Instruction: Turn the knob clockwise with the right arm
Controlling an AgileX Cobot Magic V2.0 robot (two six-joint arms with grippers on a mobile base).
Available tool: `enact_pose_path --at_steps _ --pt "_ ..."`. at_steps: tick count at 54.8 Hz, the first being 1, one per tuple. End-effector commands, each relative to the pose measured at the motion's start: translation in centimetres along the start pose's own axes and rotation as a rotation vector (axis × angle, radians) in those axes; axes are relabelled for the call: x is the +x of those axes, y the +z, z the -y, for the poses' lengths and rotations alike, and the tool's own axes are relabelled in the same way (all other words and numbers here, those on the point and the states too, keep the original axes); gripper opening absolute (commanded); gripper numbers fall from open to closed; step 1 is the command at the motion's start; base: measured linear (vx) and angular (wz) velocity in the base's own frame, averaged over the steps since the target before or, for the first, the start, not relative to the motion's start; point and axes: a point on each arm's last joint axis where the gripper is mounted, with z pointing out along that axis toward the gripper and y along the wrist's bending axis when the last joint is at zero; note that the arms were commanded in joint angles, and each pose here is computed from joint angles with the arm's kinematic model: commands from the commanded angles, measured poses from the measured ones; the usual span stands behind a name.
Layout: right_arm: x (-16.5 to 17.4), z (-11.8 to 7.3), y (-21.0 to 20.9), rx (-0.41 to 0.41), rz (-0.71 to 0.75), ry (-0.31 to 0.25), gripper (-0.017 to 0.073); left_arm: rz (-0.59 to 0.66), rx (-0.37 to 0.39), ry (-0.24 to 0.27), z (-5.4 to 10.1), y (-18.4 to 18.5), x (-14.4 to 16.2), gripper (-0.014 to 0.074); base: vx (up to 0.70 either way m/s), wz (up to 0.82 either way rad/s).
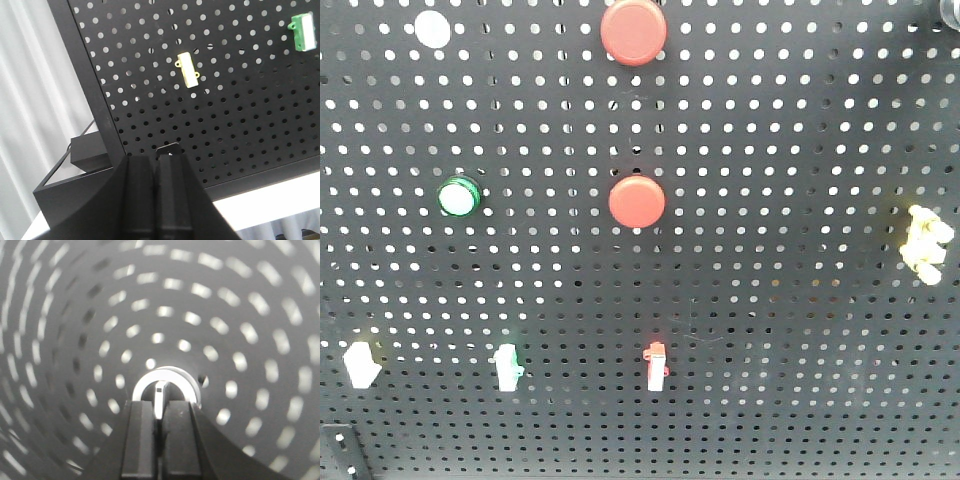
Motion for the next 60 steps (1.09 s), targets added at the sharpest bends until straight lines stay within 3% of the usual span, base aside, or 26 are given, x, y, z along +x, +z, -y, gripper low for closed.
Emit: enact_pose_path --at_steps 1,10,19,24,29,36,43,48,60 --pt "-1.8 0.5 -0.2 0.036 0.095 0.288 -0.0008 0.061 -0.005 -0.01 0.2 -0.1 0.3 -0.0006 0.0 0.0" --pt "-1.5 0.7 0.4 0.019 0.108 0.638 -0.0007 0.061 -0.005 -0.01 0.2 -0.1 0.3 -0.0006 0.0 0.0" --pt "-1.1 0.8 0.9 0.005 0.115 0.94 -0.0007 0.061 -0.005 -0.01 0.2 -0.1 0.3 -0.0006 0.0 0.0" --pt "-1.0 0.9 1.1 -0.002 0.12 1.06 -0.0007 0.061 -0.005 -0.01 0.2 -0.1 0.3 -0.0006 0.0 0.0" --pt "-1.1 0.9 1.1 -0.008 0.125 1.122 -0.0007 0.061 -0.005 -0.01 0.2 -0.1 0.3 -0.0006 0.0 0.0" --pt "-1.1 0.9 1.1 -0.013 0.131 1.155 -0.0007 0.061 -0.005 -0.01 0.2 -0.1 0.3 -0.0006 0.0 0.0" --pt "-1.5 0.6 0.7 -0.037 0.133 1.136 -0.0007 0.061 -0.005 -0.01 0.2 -0.1 0.3 -0.0006 0.0 0.0" --pt "-2.3 0.3 -0.2 -0.049 0.144 1.073 -0.0007 0.061 -0.005 -0.01 0.2 -0.1 0.3 -0.0006 0.0 0.0" --pt "-5.4 -0.7 -4.6 -0.03 0.219 0.83 -0.0007 0.061 -0.005 -0.01 0.2 -0.1 0.3 -0.0006 0.0 0.0"
